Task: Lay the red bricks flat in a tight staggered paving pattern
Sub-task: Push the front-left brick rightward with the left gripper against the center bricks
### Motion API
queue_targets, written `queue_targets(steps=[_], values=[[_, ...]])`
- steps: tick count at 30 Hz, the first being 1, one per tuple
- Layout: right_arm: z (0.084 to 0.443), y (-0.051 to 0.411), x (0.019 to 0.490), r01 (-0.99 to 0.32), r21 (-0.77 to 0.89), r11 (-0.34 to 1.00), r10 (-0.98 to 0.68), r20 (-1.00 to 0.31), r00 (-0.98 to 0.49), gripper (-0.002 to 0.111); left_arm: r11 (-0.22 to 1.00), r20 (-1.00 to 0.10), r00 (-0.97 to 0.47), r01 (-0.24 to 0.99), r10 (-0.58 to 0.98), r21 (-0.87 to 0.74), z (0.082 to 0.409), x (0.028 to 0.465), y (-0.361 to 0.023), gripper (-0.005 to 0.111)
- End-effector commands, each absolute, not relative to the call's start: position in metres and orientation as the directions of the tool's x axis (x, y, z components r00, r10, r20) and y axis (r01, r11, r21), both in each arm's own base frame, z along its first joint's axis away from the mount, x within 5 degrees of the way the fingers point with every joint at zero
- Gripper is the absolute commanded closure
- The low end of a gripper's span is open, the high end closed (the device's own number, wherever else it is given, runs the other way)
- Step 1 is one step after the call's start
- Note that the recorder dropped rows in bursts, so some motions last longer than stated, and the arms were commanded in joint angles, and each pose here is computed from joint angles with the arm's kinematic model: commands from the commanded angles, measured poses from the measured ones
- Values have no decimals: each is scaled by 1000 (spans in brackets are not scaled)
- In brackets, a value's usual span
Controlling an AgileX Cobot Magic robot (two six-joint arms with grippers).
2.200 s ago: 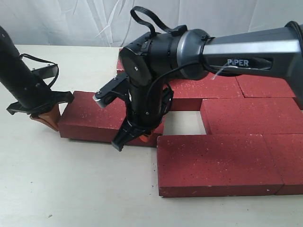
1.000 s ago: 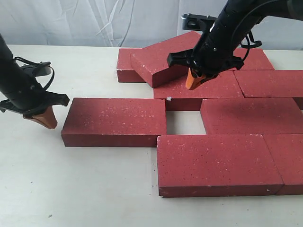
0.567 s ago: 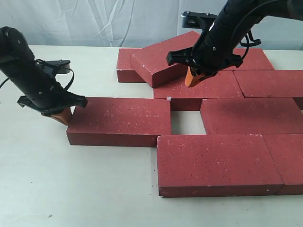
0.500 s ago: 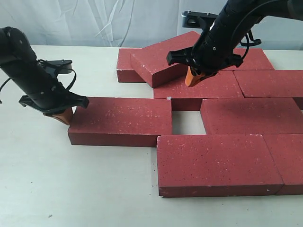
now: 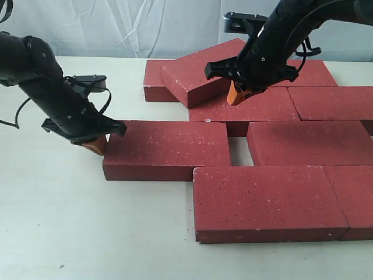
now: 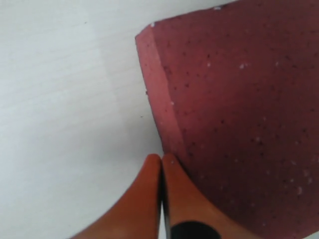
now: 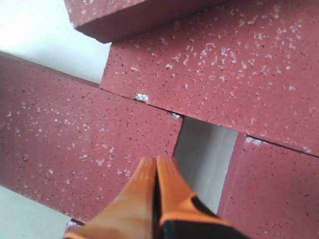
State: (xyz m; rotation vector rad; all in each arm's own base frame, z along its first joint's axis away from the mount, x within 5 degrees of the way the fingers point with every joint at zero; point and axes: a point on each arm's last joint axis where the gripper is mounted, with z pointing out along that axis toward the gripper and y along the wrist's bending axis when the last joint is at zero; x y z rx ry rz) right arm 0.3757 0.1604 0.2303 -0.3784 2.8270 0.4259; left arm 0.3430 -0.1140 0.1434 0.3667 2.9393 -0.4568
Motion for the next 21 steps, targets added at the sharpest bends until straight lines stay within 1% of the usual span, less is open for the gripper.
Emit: queue_targets(steps=[1, 13, 21], values=[[231, 159, 378, -297, 242, 924, -218, -304, -927, 109, 916, -209, -960, 246, 185, -319, 147, 342, -128, 107], [232, 159, 378, -295, 245, 923, -214, -309, -927, 109, 897, -224, -957, 257, 184, -359, 149, 336, -152, 107], [232, 159, 378, -294, 249, 923, -212, -309, -927, 109, 892, -228, -956, 261, 185, -370, 149, 334, -159, 107]])
